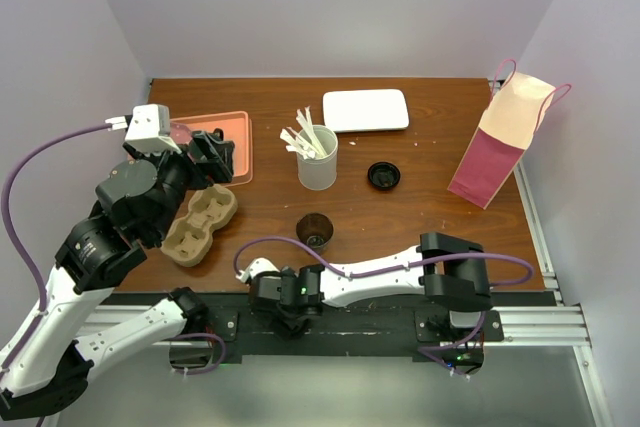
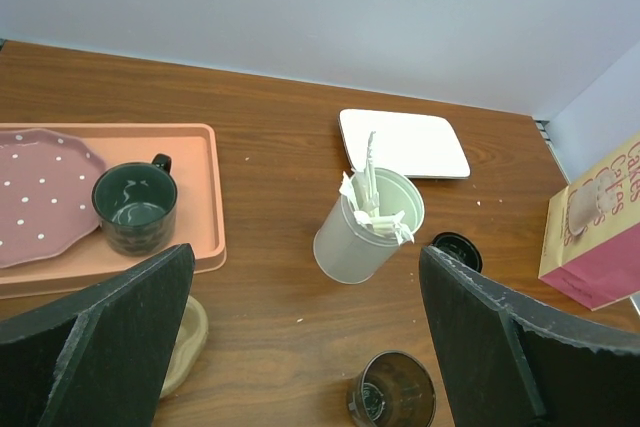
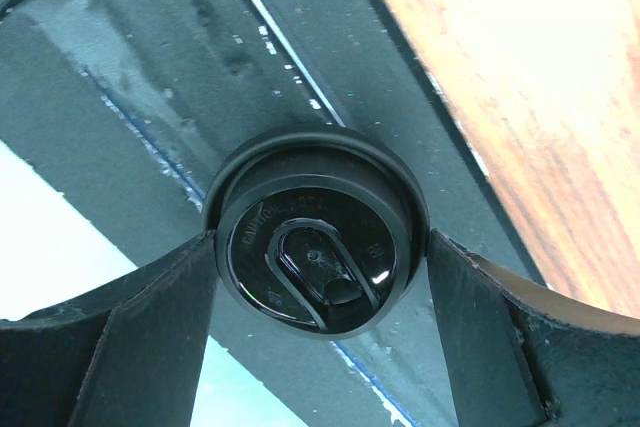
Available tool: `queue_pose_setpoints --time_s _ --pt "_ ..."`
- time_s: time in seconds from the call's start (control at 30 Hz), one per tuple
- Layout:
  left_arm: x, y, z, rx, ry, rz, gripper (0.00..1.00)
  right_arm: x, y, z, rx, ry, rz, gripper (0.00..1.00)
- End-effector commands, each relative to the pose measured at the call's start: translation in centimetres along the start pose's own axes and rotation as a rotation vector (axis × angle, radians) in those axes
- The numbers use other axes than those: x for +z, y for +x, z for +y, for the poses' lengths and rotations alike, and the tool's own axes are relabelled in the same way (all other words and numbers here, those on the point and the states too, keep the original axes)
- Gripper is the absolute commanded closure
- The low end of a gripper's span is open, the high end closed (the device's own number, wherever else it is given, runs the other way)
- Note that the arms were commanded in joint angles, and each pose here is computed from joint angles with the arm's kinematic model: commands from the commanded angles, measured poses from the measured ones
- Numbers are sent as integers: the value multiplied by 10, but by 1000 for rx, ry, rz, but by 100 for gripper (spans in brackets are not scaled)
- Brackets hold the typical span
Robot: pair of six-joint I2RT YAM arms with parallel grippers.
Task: Pack the takeout coffee
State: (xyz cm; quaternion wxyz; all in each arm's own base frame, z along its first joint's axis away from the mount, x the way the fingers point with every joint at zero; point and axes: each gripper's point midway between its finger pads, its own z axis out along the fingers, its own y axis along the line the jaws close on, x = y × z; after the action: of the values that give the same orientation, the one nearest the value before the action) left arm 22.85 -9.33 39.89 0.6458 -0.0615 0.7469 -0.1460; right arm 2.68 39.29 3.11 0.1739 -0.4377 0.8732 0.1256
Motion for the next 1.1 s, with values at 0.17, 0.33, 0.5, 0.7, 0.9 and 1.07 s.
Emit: queue_pose_setpoints --time_s 0.17,0.33,0.5,0.7,0.9,1.07 --pt "5 -4 -4 1 9 -23 0 -24 -22 3 27 -5 -76 34" --pt "8 3 -3 15 0 -11 0 -38 -23 -3 33 14 -81 35" --pt "17 21 1 42 -45 44 0 -57 -29 -23 54 71 -98 35" --pt "22 53 10 -23 -125 132 0 -99 -48 -66 124 146 -142 35" --pt "25 90 17 -57 -208 267 0 -132 -78 -115 162 216 -200 35" --pt "22 129 24 -92 -273 401 0 -132 -97 -154 175 277 -196 36"
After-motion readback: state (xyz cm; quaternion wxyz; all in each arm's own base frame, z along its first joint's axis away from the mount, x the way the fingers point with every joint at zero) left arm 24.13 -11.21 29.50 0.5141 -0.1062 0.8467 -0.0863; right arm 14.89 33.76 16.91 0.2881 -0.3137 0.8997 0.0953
